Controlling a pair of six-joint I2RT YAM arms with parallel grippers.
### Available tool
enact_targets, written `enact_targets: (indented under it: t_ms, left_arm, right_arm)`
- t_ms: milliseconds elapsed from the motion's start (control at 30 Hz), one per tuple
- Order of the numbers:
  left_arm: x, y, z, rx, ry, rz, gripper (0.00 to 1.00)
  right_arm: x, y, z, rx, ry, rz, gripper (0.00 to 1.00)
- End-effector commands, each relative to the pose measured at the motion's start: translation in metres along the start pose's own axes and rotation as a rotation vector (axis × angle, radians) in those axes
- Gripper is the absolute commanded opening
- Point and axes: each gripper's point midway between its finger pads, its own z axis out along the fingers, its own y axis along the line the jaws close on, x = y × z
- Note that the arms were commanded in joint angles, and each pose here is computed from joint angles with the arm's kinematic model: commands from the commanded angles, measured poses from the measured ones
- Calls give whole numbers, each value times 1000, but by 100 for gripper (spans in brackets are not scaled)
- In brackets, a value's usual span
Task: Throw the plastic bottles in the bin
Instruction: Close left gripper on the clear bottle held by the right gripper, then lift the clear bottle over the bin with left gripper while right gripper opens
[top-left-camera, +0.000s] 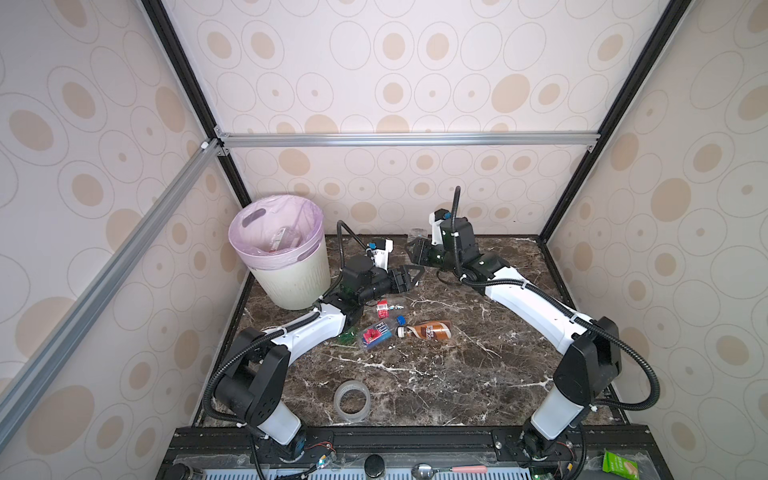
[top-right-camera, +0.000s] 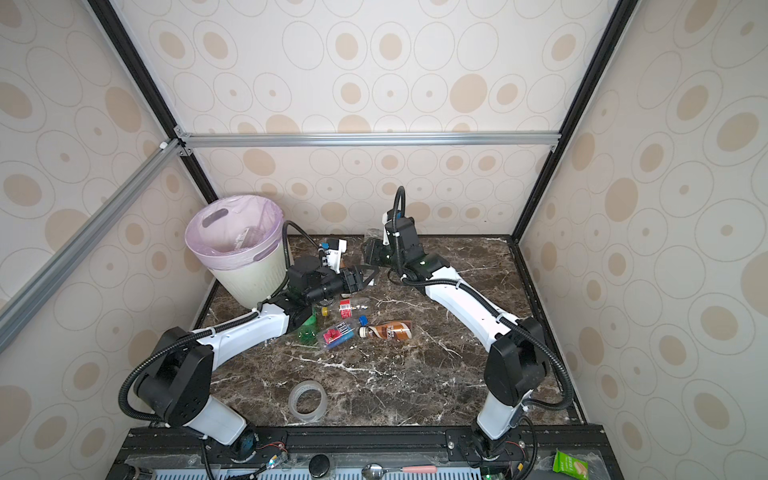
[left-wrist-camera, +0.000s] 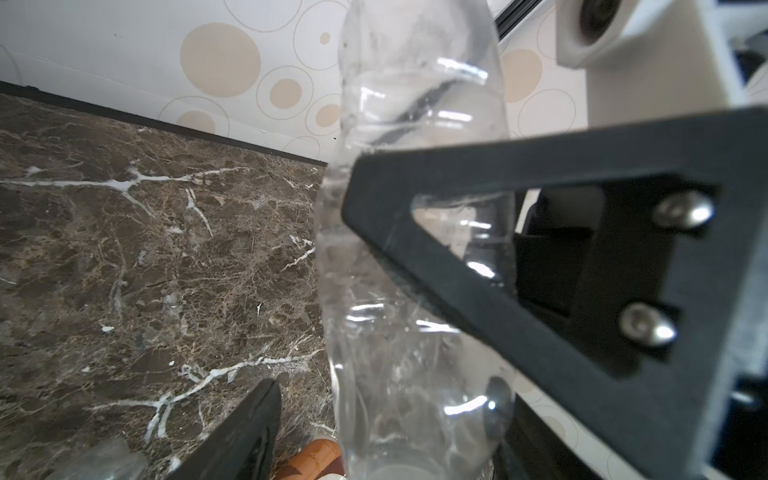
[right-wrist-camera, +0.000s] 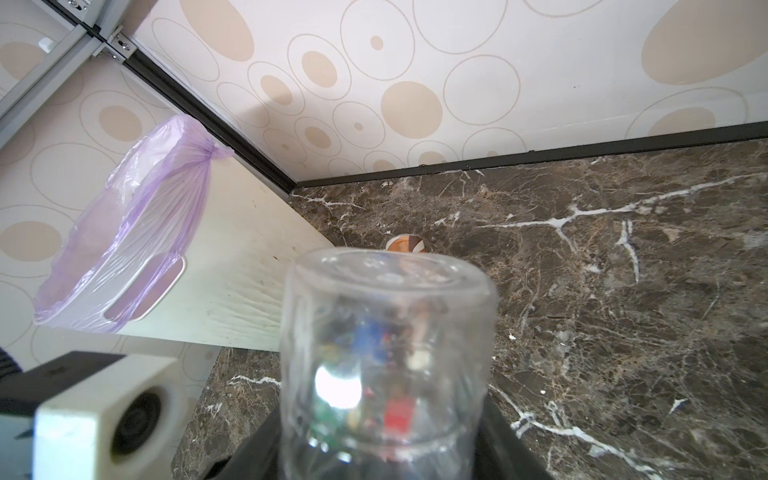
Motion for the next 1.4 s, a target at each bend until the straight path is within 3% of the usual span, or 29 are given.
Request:
enact_targets:
  t_ms: [0, 133, 267, 600, 1200, 1367]
  left_arm:
    - [-8, -18, 6, 44, -16, 12, 76]
    - [-2, -17, 9, 39, -1, 2, 71]
    - [-2, -17, 11, 37, -2, 1, 54]
    - [-2, -11, 12, 8, -1, -11, 27]
    - [-9, 7, 3, -108, -14, -15, 24]
    - [-29, 23, -14, -220, -23, 9, 24]
  right_arm:
    - [-15, 3, -3, -1, -48, 6, 55]
    - [-18, 5, -2, -9, -55, 6, 55]
    - [-20, 7, -1, -15, -54, 5, 55]
    - [-19, 3, -5, 3, -57, -6, 61]
    - [-30, -11, -37, 52, -108, -27, 77]
    - [-36, -11, -56, 61, -143, -45, 82]
